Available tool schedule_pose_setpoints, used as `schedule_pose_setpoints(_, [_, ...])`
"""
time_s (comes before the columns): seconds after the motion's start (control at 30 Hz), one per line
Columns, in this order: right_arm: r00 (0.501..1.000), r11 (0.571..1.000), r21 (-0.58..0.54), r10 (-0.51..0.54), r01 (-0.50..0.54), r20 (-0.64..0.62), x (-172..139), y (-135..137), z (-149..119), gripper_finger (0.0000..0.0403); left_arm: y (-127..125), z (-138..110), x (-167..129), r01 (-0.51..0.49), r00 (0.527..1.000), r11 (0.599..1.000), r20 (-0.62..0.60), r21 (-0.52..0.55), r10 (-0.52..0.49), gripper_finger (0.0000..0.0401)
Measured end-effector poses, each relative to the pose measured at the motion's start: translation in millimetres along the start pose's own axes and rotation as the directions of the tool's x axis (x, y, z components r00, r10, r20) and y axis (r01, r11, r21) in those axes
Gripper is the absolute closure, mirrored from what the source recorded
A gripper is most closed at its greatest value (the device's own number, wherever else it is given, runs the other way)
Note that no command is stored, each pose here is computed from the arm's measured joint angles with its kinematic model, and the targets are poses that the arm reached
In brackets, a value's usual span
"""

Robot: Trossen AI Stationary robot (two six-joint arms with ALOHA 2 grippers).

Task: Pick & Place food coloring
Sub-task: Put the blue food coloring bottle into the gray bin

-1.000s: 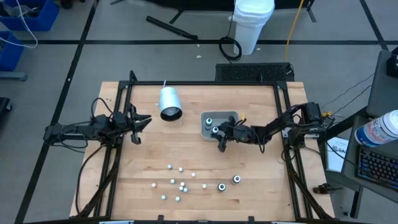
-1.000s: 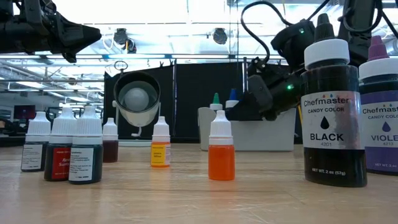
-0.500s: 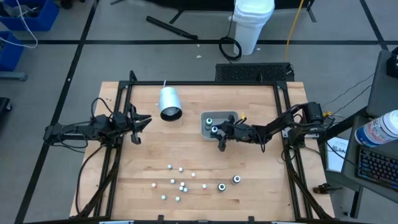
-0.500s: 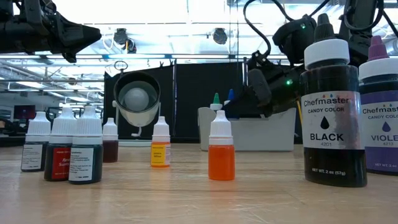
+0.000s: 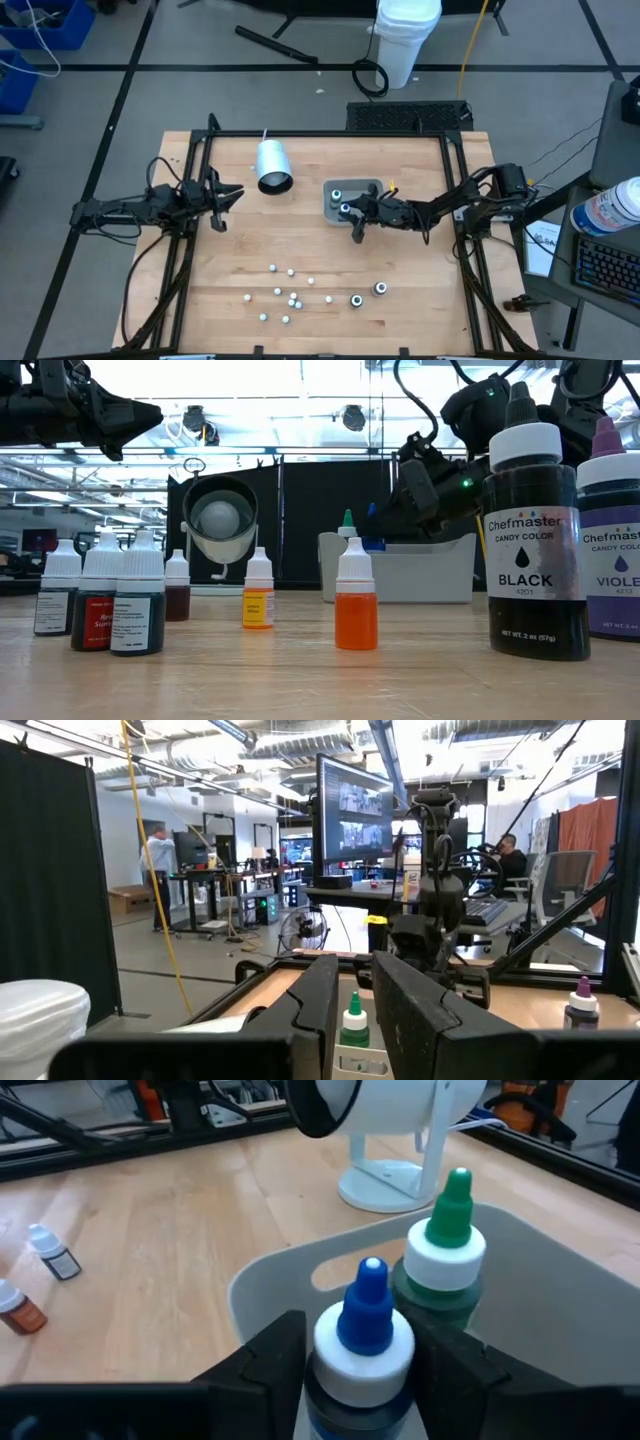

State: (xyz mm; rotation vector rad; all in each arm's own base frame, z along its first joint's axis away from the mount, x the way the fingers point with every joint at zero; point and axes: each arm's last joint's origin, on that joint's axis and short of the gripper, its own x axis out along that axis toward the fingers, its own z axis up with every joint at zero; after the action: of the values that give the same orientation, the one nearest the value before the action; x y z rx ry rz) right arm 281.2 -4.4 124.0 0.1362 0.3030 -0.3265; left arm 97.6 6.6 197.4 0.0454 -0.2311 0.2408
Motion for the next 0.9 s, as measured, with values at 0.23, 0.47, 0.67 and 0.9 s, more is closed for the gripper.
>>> schedule_pose_setpoints(0.23, [1.000,1.000,-0.006,-0.001,0.001,0.000,0.0,-0.1,0.0,0.0273,0.0,0.0,0.0,0.000,1.000,1.000,0.000,0.000,0.000,0.0329])
schedule_pose_setpoints(0.47, [1.000,1.000,-0.011,0.001,-0.001,0.010,0.2,0.1,0.8,0.0287,0.0,0.0,0.0,0.000,1.000,1.000,0.000,0.000,0.000,0.0329])
schedule_pose_setpoints(0.67, [0.997,1.000,-0.002,0.007,-0.007,0.082,-0.2,1.1,7.6,0.0287,0.0,0.0,0.0,0.000,1.000,1.000,0.000,0.000,0.000,0.0329])
schedule_pose_setpoints(0.9, [0.994,1.000,-0.002,-0.007,0.007,0.111,1.4,1.8,12.7,0.0287,0.0,0.0,0.0,0.000,1.000,1.000,0.000,0.000,0.000,0.0329])
